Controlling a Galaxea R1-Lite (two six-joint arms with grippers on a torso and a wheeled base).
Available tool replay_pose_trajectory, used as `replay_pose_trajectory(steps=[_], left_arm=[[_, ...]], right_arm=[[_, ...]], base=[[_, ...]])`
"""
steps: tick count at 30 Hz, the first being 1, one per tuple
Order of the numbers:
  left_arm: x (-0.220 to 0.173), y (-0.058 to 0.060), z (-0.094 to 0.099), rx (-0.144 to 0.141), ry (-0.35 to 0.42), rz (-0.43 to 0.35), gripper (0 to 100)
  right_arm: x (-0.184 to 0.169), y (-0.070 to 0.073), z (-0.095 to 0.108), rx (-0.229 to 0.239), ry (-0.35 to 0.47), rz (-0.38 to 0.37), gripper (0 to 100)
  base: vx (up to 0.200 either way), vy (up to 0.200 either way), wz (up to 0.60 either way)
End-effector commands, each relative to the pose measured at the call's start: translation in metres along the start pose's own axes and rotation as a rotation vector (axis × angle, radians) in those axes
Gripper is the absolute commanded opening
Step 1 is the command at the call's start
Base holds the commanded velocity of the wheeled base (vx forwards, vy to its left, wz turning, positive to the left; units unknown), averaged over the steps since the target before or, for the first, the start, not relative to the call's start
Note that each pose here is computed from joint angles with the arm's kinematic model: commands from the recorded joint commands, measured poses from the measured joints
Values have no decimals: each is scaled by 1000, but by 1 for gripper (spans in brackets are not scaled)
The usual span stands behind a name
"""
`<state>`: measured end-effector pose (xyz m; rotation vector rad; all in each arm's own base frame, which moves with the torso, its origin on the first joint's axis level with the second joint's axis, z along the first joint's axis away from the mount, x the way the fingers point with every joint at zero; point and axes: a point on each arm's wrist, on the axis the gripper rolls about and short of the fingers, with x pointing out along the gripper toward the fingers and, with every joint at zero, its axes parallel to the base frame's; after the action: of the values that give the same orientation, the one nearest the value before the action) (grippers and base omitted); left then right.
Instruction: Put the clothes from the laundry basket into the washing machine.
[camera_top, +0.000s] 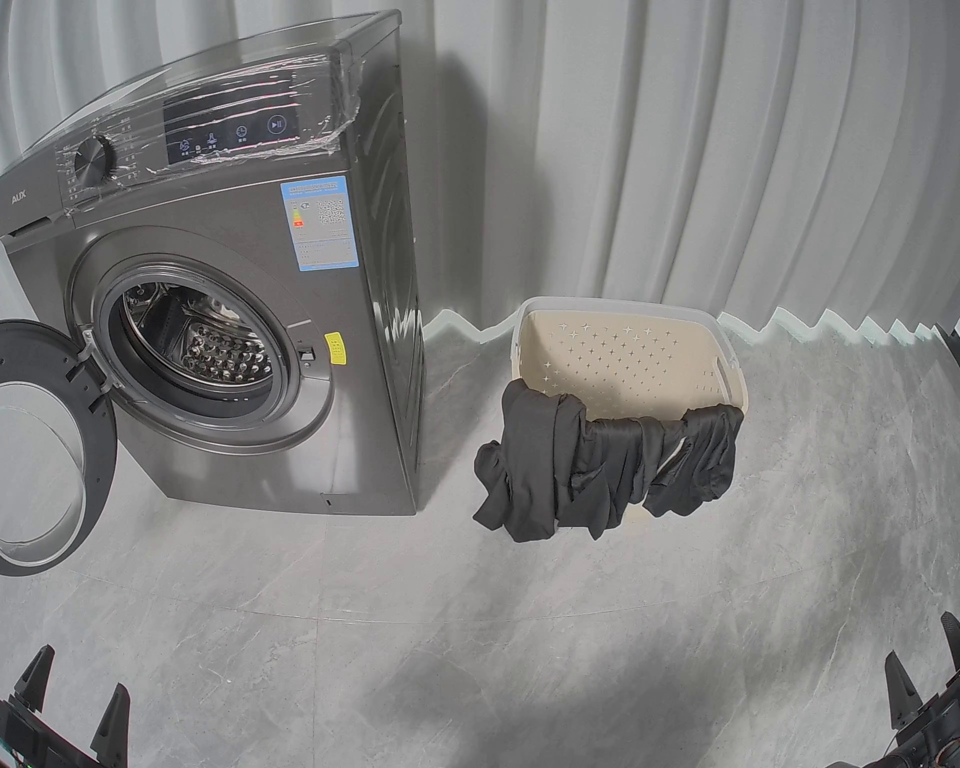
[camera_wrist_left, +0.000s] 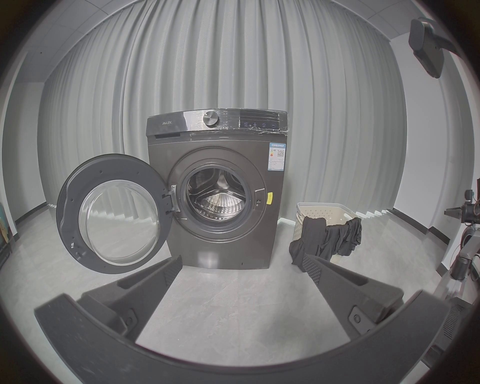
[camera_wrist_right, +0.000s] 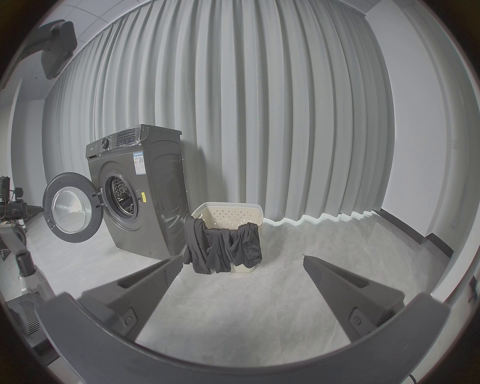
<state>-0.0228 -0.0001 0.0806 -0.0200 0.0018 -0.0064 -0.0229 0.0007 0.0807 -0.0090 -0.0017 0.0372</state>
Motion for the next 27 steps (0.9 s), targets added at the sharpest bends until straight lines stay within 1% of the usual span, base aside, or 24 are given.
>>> replay_pose_trajectory(steps=[1, 7, 19, 27], left_arm=[[0, 0, -5, 0, -2, 0, 100], [0, 0, -5, 0, 0, 0, 100], [0, 0, -5, -1, -2, 0, 100], [0, 0, -5, -1, 0, -1, 100]], right_arm=[[0, 0, -5, 0, 1, 3, 100], [0, 0, -5, 0, 1, 1, 100], [0, 0, -5, 0, 1, 1, 100], [0, 0, -5, 0, 0, 1, 100]], base=[[0, 0, 0], [0, 0, 0], [200, 0, 0], [0, 0, 0]])
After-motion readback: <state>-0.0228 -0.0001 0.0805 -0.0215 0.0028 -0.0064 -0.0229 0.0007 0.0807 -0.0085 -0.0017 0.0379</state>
